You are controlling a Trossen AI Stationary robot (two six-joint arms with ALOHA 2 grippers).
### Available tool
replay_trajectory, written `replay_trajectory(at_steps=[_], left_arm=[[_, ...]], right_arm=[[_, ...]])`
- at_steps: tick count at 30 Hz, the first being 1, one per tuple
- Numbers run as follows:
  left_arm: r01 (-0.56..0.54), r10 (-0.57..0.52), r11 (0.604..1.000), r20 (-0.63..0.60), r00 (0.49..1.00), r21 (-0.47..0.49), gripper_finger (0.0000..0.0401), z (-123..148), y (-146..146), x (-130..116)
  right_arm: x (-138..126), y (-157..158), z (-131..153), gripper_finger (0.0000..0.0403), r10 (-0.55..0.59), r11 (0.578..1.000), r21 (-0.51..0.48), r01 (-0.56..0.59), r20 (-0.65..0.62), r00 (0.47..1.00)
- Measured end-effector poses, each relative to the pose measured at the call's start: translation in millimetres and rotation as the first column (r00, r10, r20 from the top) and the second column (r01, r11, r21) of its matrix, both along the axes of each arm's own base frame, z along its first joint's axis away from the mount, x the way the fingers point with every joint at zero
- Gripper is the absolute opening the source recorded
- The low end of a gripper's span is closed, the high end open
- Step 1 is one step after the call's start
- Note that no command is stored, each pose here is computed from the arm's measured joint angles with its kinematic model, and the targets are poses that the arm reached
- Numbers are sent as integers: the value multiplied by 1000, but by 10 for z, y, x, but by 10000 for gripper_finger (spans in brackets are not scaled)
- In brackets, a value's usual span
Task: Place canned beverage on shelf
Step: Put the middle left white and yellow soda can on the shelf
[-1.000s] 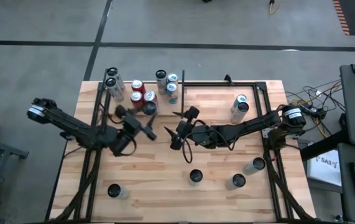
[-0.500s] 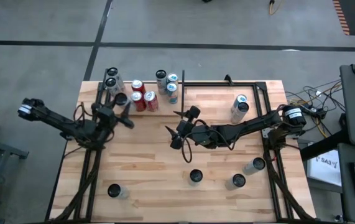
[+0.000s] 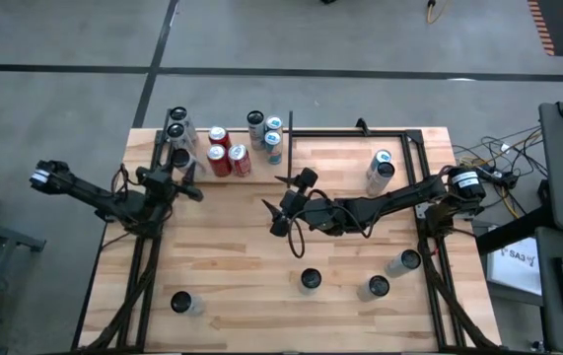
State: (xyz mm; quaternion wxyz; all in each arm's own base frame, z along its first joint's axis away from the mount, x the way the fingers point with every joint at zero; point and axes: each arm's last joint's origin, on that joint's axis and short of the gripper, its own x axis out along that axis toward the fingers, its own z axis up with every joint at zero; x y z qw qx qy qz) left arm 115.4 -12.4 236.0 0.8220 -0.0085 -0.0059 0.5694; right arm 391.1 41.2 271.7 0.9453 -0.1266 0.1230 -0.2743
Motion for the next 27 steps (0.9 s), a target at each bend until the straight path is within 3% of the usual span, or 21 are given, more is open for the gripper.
replay_trajectory(at_steps=[16,27], left_arm=[[-76,76,997,-8,997,3,233,-435,100,-26],[-112,112,994,-1,994,8,233,-468,212,-1]], right_arm=[[0,0,0,326,1,1000,3,-1,2,1000],[13,3,56,326,4,1000,3,-4,19,1000]])
